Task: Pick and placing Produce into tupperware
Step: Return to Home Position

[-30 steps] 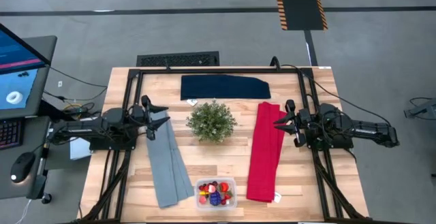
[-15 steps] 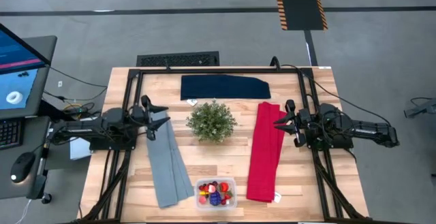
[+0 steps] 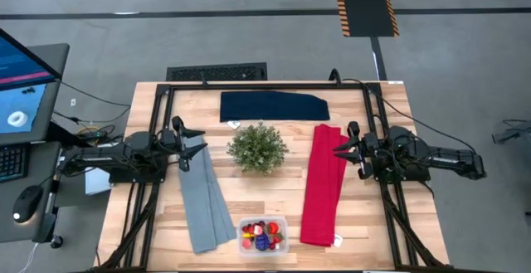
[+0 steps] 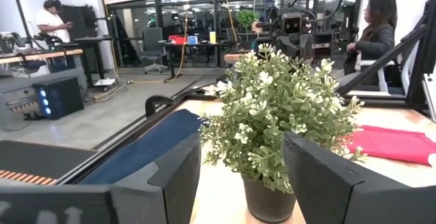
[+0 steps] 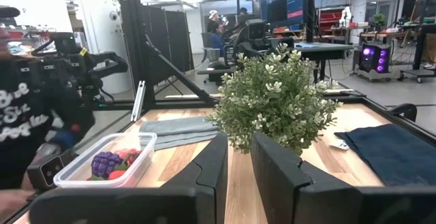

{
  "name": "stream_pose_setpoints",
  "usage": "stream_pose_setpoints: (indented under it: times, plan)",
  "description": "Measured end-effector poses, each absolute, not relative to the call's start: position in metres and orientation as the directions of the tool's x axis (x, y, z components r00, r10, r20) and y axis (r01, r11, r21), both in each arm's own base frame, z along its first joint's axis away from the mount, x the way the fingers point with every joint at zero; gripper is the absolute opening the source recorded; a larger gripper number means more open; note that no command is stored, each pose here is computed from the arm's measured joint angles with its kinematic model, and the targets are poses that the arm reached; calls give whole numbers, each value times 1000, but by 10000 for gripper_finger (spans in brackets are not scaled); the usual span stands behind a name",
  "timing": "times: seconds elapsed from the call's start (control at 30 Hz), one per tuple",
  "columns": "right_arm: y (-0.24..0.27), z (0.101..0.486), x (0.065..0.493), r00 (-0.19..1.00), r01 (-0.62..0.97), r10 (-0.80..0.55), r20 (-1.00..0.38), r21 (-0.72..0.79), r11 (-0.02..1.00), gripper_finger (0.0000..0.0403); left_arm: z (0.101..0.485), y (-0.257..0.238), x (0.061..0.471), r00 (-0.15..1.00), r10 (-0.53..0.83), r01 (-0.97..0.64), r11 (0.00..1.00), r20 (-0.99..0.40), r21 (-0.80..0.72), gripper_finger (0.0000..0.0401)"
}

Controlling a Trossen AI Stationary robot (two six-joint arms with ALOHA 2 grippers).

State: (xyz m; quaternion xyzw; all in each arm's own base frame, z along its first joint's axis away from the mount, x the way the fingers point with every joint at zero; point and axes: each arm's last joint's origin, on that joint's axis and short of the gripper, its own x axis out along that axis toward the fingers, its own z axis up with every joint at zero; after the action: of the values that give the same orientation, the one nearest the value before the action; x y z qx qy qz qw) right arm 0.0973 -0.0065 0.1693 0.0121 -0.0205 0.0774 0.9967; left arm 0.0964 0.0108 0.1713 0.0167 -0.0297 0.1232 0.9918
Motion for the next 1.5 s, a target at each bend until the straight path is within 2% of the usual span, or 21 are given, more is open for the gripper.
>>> stream_pose_setpoints:
  times: [1.5]
  plan:
    - [-7, 169, 97, 987, -155, 154, 42, 21, 988, 92, 171, 11, 96, 968, 243, -245, 969, 62, 19, 197]
